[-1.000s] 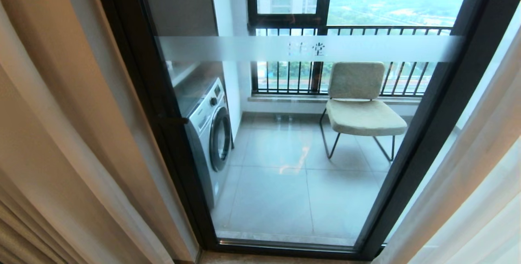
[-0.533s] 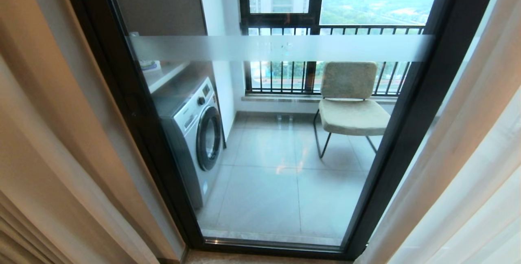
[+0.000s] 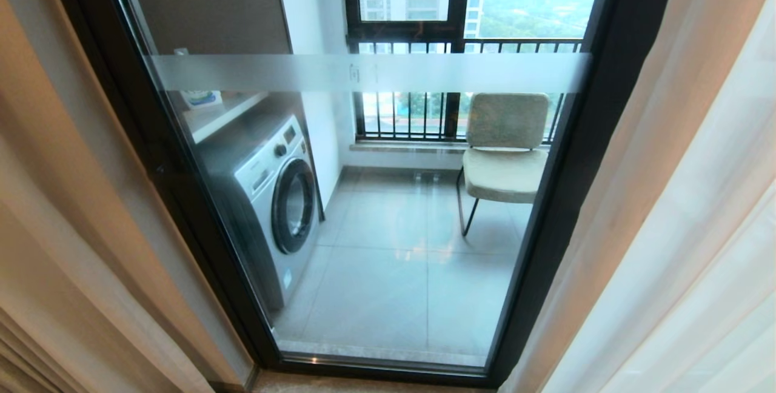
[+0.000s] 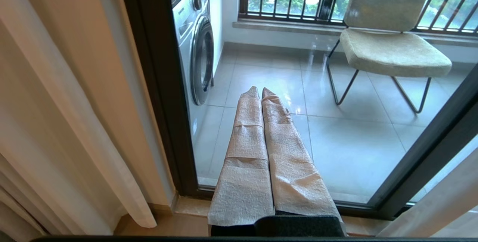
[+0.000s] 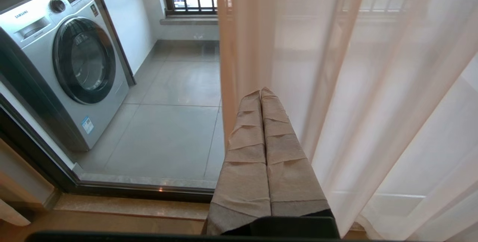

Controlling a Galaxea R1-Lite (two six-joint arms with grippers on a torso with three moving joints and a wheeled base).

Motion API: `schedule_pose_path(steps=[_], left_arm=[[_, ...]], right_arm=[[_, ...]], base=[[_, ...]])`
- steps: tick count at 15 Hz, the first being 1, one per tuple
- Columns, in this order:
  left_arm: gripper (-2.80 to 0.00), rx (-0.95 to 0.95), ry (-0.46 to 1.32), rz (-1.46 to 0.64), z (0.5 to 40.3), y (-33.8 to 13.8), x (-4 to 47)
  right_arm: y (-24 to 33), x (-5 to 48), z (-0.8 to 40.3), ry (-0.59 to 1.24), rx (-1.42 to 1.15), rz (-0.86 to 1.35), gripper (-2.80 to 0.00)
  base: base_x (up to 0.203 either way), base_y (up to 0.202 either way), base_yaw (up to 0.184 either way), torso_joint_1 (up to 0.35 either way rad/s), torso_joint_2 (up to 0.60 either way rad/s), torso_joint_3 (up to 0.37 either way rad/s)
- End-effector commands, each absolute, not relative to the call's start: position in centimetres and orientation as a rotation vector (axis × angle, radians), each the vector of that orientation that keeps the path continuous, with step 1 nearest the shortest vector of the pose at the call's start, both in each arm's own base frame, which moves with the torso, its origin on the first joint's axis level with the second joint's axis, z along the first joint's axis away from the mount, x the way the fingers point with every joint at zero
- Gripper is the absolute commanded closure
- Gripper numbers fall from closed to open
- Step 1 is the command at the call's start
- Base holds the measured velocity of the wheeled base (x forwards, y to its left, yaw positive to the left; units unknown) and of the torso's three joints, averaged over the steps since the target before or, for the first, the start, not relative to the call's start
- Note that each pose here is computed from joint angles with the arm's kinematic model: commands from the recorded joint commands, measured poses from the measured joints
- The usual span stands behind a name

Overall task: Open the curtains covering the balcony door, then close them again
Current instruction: Pull the inner curtains open on both sides

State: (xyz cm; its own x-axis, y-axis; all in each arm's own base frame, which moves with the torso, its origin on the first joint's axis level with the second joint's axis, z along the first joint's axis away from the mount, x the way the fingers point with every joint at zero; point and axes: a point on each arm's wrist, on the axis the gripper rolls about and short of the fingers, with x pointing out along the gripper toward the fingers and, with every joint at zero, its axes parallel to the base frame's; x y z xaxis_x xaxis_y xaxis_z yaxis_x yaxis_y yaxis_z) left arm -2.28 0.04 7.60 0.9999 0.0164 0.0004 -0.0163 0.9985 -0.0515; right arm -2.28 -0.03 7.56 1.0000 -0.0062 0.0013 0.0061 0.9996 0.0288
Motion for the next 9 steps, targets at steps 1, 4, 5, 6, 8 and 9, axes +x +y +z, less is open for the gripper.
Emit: schedule_pose_path(steps=[1,4,5,6,8,9], left_arm=[[0.0,-0.052,-0.002,0.017,7.59,0.04,-2.29],[0.0,-0.052,-0.002,0.017,7.59,0.04,-2.29],[0.0,-0.052,-0.002,0.017,7.59,0.04,-2.29],[0.0,-0.053,-0.002,0.017,7.59,0.04,-2.29],[0.0,-0.052,-0.002,0.017,7.59,0.04,-2.29],[0.0,-0.052,-0.002,0.017,7.59,0.04,-2.29]], right_arm=[[-0.03,-2.28,7.56,-0.002,0.029,-0.006,0.0],[-0.03,-2.28,7.56,-0.002,0.029,-0.006,0.0],[-0.03,-2.28,7.56,-0.002,0.029,-0.006,0.0],[-0.03,-2.28,7.56,-0.002,0.029,-0.006,0.0],[-0.03,-2.28,7.56,-0.002,0.029,-0.006,0.0],[-0.03,-2.28,7.56,-0.002,0.029,-0.006,0.0]], base=[[0.0,-0.196,0.003,0.003,0.0,-0.001],[0.0,-0.189,0.003,-0.002,0.0,0.002],[0.0,-0.148,0.003,-0.001,0.01,0.006],[0.0,-0.085,0.004,-0.001,0.01,0.003],[0.0,0.0,0.0,0.0,0.0,0.0],[0.0,0.0,0.0,0.0,0.0,0.0]])
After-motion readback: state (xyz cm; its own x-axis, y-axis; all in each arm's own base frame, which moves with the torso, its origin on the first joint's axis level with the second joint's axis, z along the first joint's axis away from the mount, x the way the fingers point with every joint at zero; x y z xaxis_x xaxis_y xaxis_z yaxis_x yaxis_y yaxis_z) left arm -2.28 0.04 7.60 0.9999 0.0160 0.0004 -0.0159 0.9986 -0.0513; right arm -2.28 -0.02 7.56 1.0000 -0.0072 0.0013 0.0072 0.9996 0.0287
